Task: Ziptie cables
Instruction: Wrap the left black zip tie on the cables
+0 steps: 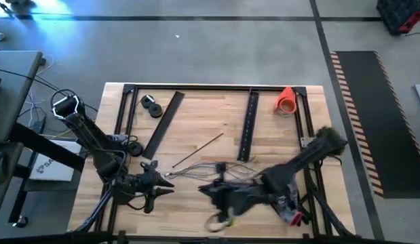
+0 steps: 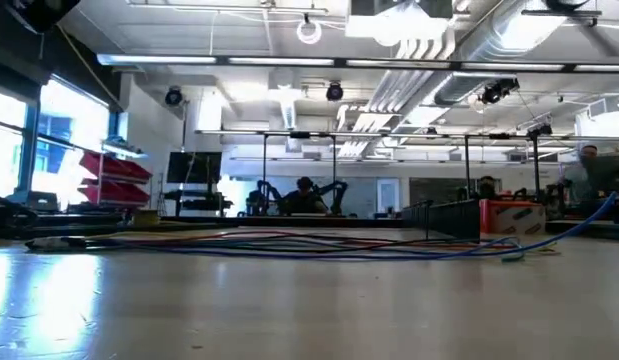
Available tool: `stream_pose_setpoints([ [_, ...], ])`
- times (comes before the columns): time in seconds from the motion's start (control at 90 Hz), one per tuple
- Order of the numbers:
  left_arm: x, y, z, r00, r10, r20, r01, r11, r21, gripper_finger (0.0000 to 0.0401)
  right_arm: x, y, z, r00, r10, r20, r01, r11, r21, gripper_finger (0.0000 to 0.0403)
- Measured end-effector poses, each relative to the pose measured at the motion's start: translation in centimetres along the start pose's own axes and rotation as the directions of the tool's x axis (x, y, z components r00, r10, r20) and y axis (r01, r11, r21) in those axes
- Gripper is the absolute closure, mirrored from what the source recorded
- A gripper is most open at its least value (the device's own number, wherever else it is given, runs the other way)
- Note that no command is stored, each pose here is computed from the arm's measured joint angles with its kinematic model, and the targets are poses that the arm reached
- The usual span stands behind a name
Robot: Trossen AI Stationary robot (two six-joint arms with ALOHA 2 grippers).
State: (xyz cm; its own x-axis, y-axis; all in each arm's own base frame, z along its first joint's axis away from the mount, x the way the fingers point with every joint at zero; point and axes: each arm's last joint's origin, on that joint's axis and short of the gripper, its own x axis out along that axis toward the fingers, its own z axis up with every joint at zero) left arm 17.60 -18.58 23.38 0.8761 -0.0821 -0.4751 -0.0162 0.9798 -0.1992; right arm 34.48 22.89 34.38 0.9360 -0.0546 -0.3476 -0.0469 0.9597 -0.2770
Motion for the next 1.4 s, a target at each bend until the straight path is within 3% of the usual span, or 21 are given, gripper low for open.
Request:
stream_pose_setpoints([
  [0.122,1.5,0.3,-1.1,0.994,0.005,-0.113,0.000,0.999,0.048,0.0291,-2.8,1.3,-1.7,0.977,0.047,0.208,-0.063,0.995,0.071,0.0403],
  [0.256,3.4,1.7,-2.9,0.955,0.112,-0.275,-0.102,0.993,0.051,0.0253,-4.2,2.0,-3.5,0.873,0.035,0.487,-0.115,0.984,0.135,0.0403],
  [0.378,5.0,2.9,-4.1,0.912,0.199,-0.359,-0.189,0.980,0.062,0.0228,-4.1,2.3,-6.1,0.778,0.068,0.625,-0.186,0.975,0.125,0.0403],
  [0.489,6.4,3.8,-5.0,0.866,0.235,-0.441,-0.234,0.971,0.057,0.0219,-4.3,1.8,-6.9,0.730,0.030,0.683,-0.177,0.973,0.147,0.0403],
  [0.767,8.8,6.1,-7.1,0.726,0.335,-0.601,-0.388,0.920,0.044,0.0217,-4.0,2.1,-7.7,0.744,0.076,0.664,-0.190,0.977,0.101,0.0403],
  [0.944,8.9,5.3,-5.9,0.730,0.294,-0.617,-0.370,0.929,0.005,0.0217,-3.9,2.2,-7.9,0.755,0.088,0.650,-0.195,0.976,0.095,0.0403],
  [1.089,8.3,4.5,-4.3,0.748,0.351,-0.564,-0.390,0.919,0.055,0.0217,-3.6,1.9,-7.9,0.758,0.084,0.647,-0.195,0.975,0.103,0.0403],
  [1.211,8.4,5.8,-4.6,0.711,0.396,-0.581,-0.427,0.900,0.091,0.0217,-3.3,1.8,-8.0,0.769,0.088,0.633,-0.193,0.976,0.098,0.0403],
  [1.4,9.3,7.9,-5.3,0.726,0.345,-0.595,-0.429,0.903,0.000,0.0217,-2.9,1.6,-8.3,0.788,0.096,0.608,-0.200,0.974,0.106,0.0403],
])
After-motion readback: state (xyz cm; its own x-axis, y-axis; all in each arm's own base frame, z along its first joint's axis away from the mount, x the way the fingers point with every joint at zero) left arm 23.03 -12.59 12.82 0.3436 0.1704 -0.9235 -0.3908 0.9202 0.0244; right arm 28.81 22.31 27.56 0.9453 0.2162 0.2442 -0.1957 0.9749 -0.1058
